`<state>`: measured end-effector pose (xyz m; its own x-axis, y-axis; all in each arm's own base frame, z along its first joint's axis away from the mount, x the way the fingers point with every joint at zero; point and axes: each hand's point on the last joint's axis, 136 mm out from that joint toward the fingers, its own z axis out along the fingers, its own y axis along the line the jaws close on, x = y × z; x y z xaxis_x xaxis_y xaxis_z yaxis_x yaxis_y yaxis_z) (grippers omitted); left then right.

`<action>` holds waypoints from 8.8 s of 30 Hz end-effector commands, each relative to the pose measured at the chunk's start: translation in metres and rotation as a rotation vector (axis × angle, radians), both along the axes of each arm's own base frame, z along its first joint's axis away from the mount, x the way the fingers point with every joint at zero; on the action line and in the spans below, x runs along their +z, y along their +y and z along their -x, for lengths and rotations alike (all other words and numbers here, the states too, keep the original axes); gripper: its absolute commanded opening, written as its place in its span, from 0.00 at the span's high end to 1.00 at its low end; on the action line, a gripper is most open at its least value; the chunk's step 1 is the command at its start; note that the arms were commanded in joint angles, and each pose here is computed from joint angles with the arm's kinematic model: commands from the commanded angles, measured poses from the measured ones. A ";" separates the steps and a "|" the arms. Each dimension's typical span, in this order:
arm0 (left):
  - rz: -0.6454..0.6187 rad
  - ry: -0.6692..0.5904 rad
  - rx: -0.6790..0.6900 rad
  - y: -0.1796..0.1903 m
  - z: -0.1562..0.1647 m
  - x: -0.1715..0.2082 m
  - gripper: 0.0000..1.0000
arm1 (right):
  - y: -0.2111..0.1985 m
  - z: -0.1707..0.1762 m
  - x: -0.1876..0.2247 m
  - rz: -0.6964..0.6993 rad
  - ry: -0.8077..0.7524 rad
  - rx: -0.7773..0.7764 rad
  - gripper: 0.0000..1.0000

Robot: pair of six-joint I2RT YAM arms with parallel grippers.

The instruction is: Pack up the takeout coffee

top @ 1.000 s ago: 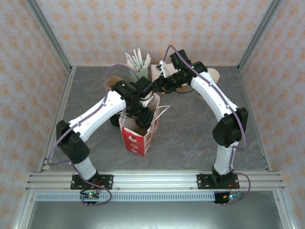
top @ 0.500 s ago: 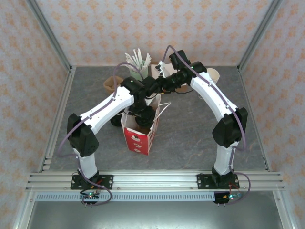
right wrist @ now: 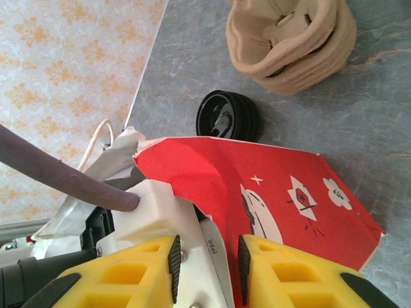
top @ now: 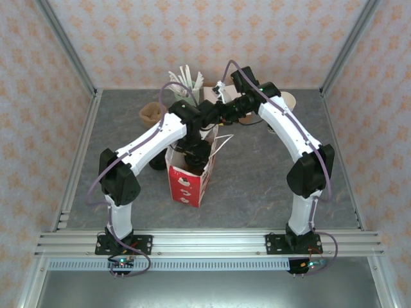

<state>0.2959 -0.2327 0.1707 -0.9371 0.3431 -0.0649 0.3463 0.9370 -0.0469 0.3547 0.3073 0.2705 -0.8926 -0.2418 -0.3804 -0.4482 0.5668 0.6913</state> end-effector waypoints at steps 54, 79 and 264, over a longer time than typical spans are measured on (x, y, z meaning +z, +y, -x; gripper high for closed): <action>-0.022 -0.007 0.043 -0.017 -0.016 -0.019 0.49 | 0.010 0.029 0.001 -0.035 0.027 0.079 0.66; 0.054 -0.126 0.006 -0.013 -0.018 -0.029 0.58 | -0.050 -0.011 0.044 -0.111 -0.125 -0.201 0.55; 0.282 -0.795 0.624 0.105 -0.221 0.172 0.26 | -0.081 -0.047 0.084 -0.079 -0.290 -0.443 0.46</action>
<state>0.5135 -0.1325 0.3444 -0.5850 -0.2865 -0.7588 -0.1366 0.9570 -0.2560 0.3926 0.2304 0.3418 -0.7952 0.1562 -0.5859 -0.3401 0.6850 0.6442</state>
